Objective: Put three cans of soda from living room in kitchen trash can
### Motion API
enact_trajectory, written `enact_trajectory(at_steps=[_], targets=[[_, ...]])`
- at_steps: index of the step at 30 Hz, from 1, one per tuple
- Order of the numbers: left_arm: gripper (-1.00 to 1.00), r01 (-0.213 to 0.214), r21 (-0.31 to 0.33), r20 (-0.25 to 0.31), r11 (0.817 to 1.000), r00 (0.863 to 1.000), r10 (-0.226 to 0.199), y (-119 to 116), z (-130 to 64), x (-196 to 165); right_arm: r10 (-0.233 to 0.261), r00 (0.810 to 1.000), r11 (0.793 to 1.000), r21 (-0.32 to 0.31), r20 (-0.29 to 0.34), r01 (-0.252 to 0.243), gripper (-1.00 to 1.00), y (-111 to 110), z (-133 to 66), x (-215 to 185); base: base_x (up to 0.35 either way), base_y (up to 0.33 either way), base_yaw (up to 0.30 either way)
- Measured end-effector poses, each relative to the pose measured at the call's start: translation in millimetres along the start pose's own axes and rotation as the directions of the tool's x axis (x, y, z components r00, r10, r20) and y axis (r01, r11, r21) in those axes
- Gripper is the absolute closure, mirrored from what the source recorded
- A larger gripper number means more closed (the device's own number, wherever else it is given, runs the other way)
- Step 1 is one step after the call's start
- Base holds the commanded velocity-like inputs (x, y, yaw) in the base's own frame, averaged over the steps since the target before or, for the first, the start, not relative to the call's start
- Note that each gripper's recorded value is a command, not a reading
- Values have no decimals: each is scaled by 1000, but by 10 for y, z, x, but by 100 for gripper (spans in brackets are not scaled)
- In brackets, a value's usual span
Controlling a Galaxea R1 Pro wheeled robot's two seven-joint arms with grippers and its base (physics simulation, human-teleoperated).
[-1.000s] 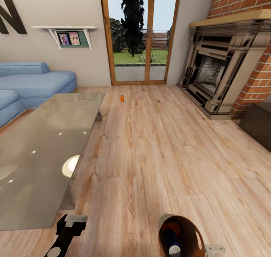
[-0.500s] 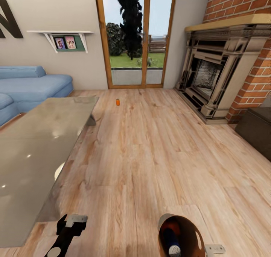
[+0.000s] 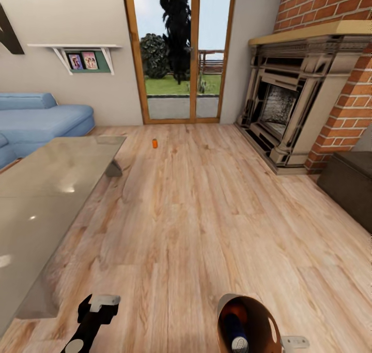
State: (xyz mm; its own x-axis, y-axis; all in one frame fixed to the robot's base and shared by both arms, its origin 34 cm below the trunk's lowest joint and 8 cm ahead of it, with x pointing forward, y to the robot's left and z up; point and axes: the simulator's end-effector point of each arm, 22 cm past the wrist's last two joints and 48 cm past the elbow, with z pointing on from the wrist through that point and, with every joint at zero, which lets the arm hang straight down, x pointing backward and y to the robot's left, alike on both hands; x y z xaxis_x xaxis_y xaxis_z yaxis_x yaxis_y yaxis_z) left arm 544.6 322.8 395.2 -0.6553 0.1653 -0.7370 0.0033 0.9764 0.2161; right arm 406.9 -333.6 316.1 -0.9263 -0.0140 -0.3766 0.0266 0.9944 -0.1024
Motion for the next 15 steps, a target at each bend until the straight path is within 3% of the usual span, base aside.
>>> enact_trajectory(at_steps=[4, 8, 12, 15], targets=[[-100, 9, 4, -10, 1000, 1000, -8, -69, -6, 27, 0, 1000, 1000, -1, 1, 0, 100, 0, 0, -4, 48, -98, 0], [-100, 25, 13, -65, 1000, 998, -24, -232, -55, 214, -2, 1000, 1000, -6, 6, 2, 100, -5, -36, -37, 16, -28, 0], [-100, 34, 18, -90, 999, 995, -32, -291, -116, 251, -8, 996, 1000, -14, 90, 10, 100, -7, -119, -267, 3, -6, 0], [-100, 35, 19, -93, 999, 995, -33, -286, -149, 209, -15, 995, 1000, -15, 98, 16, 100, -9, -173, -309, 1, -2, 0]])
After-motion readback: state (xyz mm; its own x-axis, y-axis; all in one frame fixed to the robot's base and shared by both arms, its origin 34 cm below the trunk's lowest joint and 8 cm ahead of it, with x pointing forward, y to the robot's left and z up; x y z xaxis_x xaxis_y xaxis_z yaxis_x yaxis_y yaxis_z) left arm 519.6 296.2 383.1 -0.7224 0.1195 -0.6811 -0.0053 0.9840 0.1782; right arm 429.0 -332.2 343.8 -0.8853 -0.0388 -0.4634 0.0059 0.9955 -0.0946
